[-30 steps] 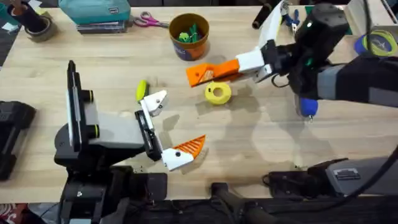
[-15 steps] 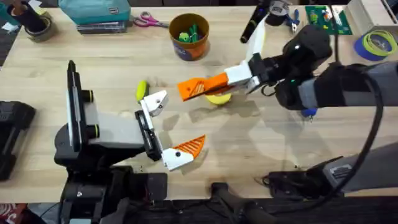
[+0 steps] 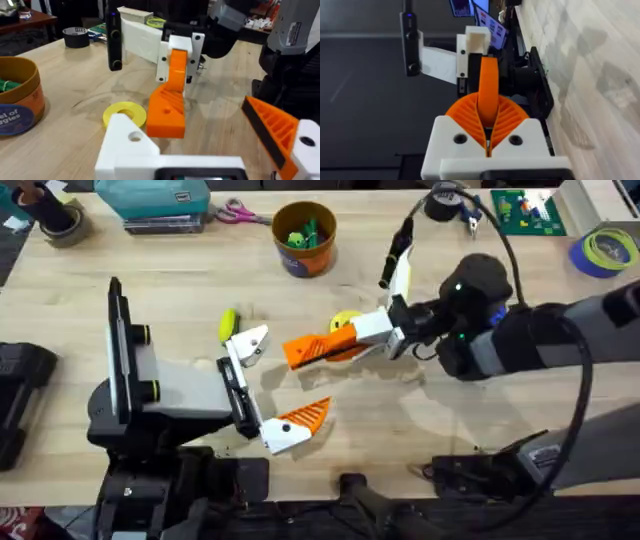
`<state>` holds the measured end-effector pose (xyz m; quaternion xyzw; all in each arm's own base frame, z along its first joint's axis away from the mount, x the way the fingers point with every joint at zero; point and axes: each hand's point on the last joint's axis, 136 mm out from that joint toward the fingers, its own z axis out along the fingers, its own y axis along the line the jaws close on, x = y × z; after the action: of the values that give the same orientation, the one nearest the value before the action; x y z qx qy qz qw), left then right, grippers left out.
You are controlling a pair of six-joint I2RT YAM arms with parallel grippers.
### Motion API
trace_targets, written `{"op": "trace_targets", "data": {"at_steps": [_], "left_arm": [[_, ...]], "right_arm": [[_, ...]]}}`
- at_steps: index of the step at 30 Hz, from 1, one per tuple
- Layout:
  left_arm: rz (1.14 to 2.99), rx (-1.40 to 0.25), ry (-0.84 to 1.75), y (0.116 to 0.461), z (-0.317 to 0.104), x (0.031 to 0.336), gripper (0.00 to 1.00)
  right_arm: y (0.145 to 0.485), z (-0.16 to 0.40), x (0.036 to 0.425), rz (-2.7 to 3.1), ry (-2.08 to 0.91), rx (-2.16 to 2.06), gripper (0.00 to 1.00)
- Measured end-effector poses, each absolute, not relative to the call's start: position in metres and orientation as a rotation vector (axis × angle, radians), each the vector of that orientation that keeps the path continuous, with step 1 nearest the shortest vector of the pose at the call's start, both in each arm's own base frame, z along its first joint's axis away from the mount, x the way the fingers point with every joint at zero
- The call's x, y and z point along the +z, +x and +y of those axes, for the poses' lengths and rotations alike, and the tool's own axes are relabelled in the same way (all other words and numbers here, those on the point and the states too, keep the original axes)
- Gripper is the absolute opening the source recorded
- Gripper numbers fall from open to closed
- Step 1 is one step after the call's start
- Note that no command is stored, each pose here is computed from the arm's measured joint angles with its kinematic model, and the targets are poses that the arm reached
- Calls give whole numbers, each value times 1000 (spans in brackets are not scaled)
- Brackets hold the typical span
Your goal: Pick up the gripper from the table and insert it into the empty holder that is missing its gripper. Then pick up a screw, insert it into the mounting hole, and use the screwdriver to tighten it. Finally, clean up the table by picking up the vegetable and placing it into the bucket.
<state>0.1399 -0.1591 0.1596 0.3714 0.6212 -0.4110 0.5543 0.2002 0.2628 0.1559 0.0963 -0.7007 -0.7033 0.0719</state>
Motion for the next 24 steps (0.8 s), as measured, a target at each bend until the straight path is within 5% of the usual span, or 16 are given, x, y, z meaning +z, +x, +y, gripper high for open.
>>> {"op": "trace_targets", "data": {"at_steps": [24], "left_arm": [[1468, -971, 877, 140, -159, 159, 986]], "right_arm": [[189, 281, 170, -2110, 413, -2219, 10]]}}
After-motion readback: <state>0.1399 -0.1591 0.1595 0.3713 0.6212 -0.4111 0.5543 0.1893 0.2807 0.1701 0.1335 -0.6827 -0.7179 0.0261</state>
